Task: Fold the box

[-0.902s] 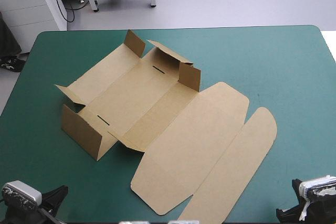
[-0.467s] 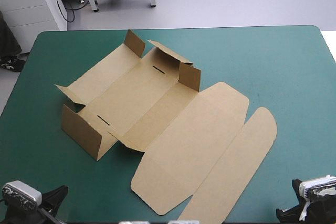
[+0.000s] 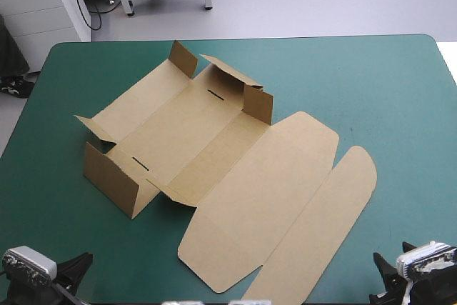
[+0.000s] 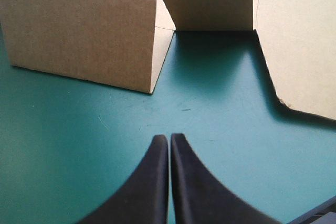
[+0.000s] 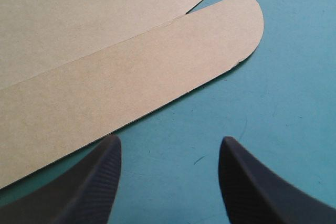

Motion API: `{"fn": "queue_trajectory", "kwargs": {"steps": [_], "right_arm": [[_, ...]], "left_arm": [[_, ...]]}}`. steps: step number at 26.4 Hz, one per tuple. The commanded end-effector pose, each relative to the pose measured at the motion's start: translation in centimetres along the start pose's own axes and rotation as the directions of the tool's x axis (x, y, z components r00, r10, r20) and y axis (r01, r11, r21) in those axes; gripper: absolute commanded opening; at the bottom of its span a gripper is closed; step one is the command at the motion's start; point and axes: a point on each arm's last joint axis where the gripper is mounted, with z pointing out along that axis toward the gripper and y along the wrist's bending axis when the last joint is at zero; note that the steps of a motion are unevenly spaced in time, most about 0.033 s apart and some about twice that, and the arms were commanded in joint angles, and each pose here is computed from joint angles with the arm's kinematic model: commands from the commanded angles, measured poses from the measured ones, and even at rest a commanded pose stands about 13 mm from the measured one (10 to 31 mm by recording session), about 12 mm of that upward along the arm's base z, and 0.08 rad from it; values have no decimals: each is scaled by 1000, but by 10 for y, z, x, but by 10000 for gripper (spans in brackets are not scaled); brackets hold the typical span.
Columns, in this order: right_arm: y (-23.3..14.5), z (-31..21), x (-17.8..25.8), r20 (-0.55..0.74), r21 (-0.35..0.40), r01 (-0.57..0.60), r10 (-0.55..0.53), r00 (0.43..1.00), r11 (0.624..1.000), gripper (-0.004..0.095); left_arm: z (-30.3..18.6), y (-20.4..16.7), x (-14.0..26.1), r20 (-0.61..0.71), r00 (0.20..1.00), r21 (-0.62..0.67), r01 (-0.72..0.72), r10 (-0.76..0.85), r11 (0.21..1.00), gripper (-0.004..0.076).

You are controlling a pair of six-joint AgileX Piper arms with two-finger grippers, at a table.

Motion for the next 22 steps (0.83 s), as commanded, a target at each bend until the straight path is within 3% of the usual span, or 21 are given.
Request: {"fn": "queue_trajectory", "kwargs": {"steps": [1, 12, 16, 22], "right_arm": [[-1, -3, -11, 65, 3, 9, -9, 998, 1000, 593], [3, -7, -27, 61, -66, -8, 12, 998, 998, 593], [0, -10, -56, 48, -66, -3, 6, 999, 998, 593], [-15, 30, -136, -104, -69, 84, -91, 990, 994, 593]], "left_arm": [[-6, 0, -9, 91, 996, 7, 4, -5, 1000, -8], [-6, 0, -9, 91, 996, 7, 4, -5, 1000, -8], [-6, 0, -9, 91, 996, 7, 4, -5, 1000, -8], [-6, 0, -9, 91, 996, 7, 4, -5, 1000, -8]]}}
